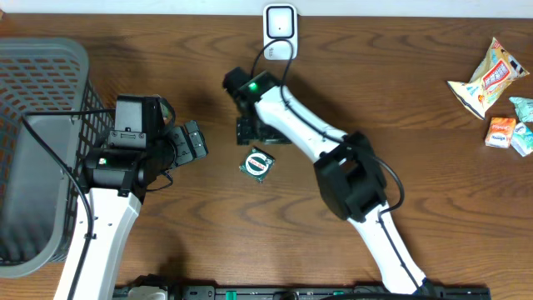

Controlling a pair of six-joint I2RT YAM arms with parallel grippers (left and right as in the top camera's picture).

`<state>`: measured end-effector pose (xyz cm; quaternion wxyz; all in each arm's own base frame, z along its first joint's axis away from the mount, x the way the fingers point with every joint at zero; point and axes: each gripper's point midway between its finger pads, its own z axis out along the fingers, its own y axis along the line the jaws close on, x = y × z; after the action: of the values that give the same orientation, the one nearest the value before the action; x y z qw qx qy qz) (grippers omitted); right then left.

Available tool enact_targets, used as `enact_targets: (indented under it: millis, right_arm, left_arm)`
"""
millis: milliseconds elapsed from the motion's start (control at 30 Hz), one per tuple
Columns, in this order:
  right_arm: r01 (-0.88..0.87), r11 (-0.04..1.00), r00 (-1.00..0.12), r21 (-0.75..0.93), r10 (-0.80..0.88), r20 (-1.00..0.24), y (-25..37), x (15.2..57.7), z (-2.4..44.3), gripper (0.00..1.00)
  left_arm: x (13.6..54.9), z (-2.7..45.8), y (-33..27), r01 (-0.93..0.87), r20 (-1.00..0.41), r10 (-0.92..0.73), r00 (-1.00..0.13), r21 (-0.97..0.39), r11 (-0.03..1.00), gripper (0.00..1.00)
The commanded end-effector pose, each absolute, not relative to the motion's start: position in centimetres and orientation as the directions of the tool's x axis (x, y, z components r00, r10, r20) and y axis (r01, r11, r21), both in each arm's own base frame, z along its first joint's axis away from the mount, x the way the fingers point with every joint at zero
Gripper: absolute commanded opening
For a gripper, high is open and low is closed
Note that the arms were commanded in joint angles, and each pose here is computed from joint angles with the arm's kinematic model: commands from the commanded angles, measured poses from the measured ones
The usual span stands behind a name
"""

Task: Scan the item barcode

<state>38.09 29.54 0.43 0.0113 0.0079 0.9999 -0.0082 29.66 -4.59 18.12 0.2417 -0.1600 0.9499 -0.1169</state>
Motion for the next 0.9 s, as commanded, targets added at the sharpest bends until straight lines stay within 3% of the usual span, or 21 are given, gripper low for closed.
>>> enact_targets:
  millis: [0,267,400,500,867]
  right_arm:
    - [-0.014,0.997,-0.997,0.079,-0.019,0.07,29.6,37.7,-0.2,0.89]
    - [0.012,0.975,-0.981,0.223,-0.032,0.191,31.6,35.7,0.4,0.91]
    - [0.0,0.974,-0.974,0.228,-0.051,0.219,32.3,34.5,0.6,0.88]
    - [-0.004,0.977,-0.97,0.214,-0.056,0.238,32.3,33.8,0.6,0.77]
    - [0.006,0.985,-0.955,0.172,-0.045,0.294,31.3,32.5,0.8,0.77]
  left_arm:
    - [29.8,18.3,-4.2,-0.255,-0.431,-0.364,-0.826,-0.29,0.922,0.98]
    - [29.8,18.3,-4.2,-0.256,-0.431,-0.364,-0.826,-0.29,0.922,0.98]
    - [29.8,18.3,-4.2,-0.255,-0.431,-0.364,-0.826,-0.29,0.922,0.98]
    - [29.8,18.3,-4.2,-0.255,-0.43,-0.364,-0.826,-0.29,0.922,0.98]
    - [29.8,18.3,-4.2,-0.256,-0.431,-0.364,-0.826,-0.29,0.922,0.98]
